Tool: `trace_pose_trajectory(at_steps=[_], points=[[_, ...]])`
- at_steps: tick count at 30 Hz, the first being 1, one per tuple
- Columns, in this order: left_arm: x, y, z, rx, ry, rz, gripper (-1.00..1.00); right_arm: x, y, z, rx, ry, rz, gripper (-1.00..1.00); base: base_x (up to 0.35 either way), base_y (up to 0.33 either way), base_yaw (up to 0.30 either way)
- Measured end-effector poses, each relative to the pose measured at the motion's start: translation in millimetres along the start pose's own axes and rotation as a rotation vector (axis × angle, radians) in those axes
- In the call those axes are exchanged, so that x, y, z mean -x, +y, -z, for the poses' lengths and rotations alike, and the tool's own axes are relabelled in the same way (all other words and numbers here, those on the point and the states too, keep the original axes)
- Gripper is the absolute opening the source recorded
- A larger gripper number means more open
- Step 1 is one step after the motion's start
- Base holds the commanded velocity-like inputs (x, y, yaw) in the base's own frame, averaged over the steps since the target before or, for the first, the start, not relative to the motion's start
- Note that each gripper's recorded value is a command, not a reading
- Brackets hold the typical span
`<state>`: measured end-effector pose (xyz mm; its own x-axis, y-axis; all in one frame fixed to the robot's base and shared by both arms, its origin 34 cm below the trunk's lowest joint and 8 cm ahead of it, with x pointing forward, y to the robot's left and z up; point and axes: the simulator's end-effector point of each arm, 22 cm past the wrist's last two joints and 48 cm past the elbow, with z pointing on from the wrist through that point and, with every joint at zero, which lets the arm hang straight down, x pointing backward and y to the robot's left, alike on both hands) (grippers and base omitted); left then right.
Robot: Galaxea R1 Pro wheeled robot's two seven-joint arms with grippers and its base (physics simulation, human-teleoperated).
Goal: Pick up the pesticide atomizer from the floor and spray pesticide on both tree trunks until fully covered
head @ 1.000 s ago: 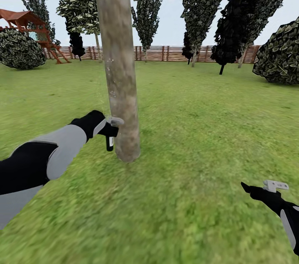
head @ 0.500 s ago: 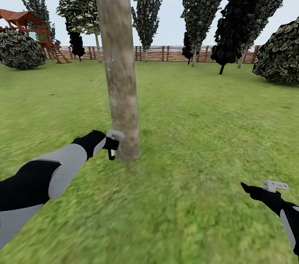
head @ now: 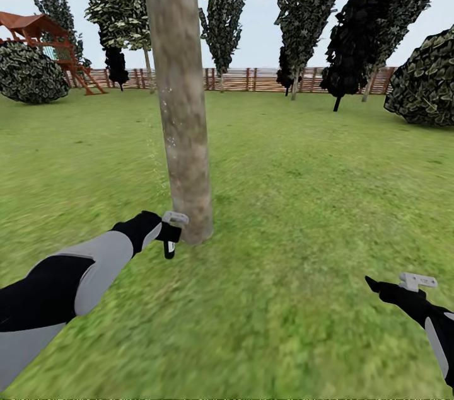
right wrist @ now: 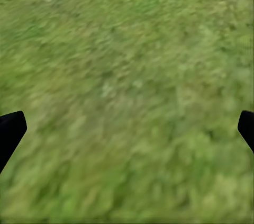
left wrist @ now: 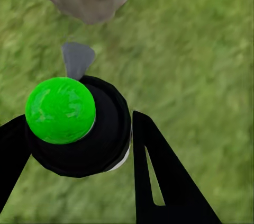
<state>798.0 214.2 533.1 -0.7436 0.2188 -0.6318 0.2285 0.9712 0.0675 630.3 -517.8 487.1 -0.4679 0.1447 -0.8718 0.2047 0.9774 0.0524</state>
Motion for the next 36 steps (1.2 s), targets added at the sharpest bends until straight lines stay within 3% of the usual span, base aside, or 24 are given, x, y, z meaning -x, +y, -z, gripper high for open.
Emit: trace_pose_trajectory(at_steps=[1, 4, 11, 19, 27, 36], points=[[-2, 0, -0.9, 0.0, 0.006, 0.001, -1.0, -1, 0, -0.3, -0.001, 0.002, 0.0, 1.0, 0.0, 0.0, 0.0], [-22, 0, -0.9, 0.001, 0.096, 0.015, -1.0, -1, -1, -0.6, -0.003, 0.002, -0.001, 1.0, 0.0, 0.0, 0.0], [-26, 1, 5.7, 0.003, 0.16, 0.033, -1.0, -2, -2, -0.5, -0.005, 0.003, 0.0, 1.0, 0.0, 0.0, 0.0], [-23, -4, 6.3, -0.004, 0.173, 0.042, -1.0, -5, -2, -2.0, -0.005, 0.009, 0.0, 1.0, 0.005, 0.0, 0.0], [-23, -10, 5.7, -0.012, 0.174, 0.042, -1.0, -4, -3, -1.8, -0.005, 0.007, 0.001, 1.0, 0.252, 0.0, 0.0], [-37, -9, 3.1, -0.013, 0.206, 0.048, -1.0, -4, -3, -1.9, -0.005, 0.008, 0.0, 1.0, 0.066, 0.002, 0.0]])
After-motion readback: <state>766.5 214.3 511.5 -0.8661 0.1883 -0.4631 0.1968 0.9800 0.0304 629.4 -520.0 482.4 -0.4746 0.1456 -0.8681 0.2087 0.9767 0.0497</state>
